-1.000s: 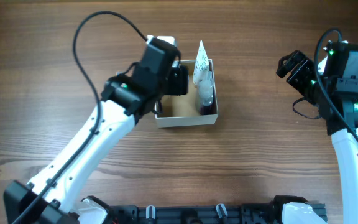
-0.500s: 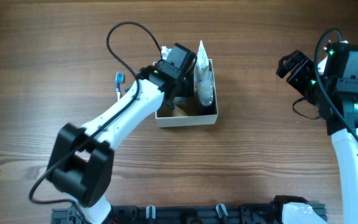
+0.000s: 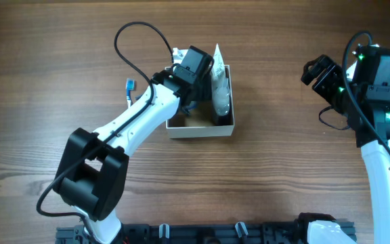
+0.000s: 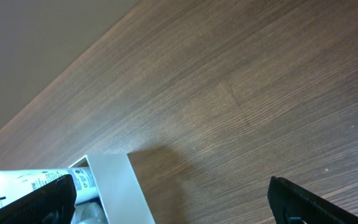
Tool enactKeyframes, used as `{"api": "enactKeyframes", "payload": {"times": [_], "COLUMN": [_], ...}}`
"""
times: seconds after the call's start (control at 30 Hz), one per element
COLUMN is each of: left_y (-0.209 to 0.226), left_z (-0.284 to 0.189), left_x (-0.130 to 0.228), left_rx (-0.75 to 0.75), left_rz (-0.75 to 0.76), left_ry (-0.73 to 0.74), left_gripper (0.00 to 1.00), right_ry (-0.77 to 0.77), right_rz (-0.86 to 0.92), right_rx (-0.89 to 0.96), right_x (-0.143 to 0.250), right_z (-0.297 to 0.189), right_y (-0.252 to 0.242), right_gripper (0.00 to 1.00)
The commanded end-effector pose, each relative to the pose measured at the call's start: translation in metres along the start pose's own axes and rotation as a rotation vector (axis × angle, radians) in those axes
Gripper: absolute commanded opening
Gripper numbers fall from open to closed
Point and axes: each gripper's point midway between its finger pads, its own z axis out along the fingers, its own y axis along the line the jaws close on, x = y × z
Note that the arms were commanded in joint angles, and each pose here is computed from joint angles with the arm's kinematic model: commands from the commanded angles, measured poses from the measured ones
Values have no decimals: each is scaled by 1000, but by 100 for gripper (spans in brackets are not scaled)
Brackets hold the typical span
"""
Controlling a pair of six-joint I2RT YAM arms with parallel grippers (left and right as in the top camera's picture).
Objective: Pack container
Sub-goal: 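Carry the tub with left gripper and place it in the box, then move left gripper back and grasp the blue toothbrush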
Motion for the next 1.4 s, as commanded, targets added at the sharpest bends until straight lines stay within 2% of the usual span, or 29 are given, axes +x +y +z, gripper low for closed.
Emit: {"api": "enactKeyframes", "payload": {"times": [0.0,0.2,0.33,0.43,0.5,0.63,0.73,0.93,1.07,1.17,1.37], "left_y": [1,-7,31,83,118,153,167,167,172,174,179], "left_z": [-15,-83,-119,-123,-118,-99,-80,-39,-9,8,32], "left_x": [-15,-43,-60,-68,-68,-57,-44,-15,19,32,53], "left_rx": [20,103,69,-6,-37,-5,14,12,-22,-33,-44], "left_rz": [-28,-43,-107,-202,-254,-283,-297,-226,-235,-232,-190], "left_ry": [-28,-61,-104,-93,-54,62,151,314,472,530,615], "left_gripper": [99,100,100,100,100,100,100,99,87,85,74], "right_ry": [-7,-7,-7,-7,-7,-7,-7,-7,-7,-7,-7], "right_rz": [15,14,14,14,14,15,15,14,14,14,14], "right_rx": [-17,-17,-17,-17,-17,-17,-17,-17,-17,-17,-17], "right_x": [-5,-5,-5,-5,-5,-5,-5,-5,-5,-5,-5], "right_z": [-2,-2,-2,-2,-2,-2,-2,-2,-2,-2,-2], "right_y": [5,5,5,5,5,5,5,5,5,5,5], "right_gripper": [100,100,100,100,100,100,100,100,100,100,100]}}
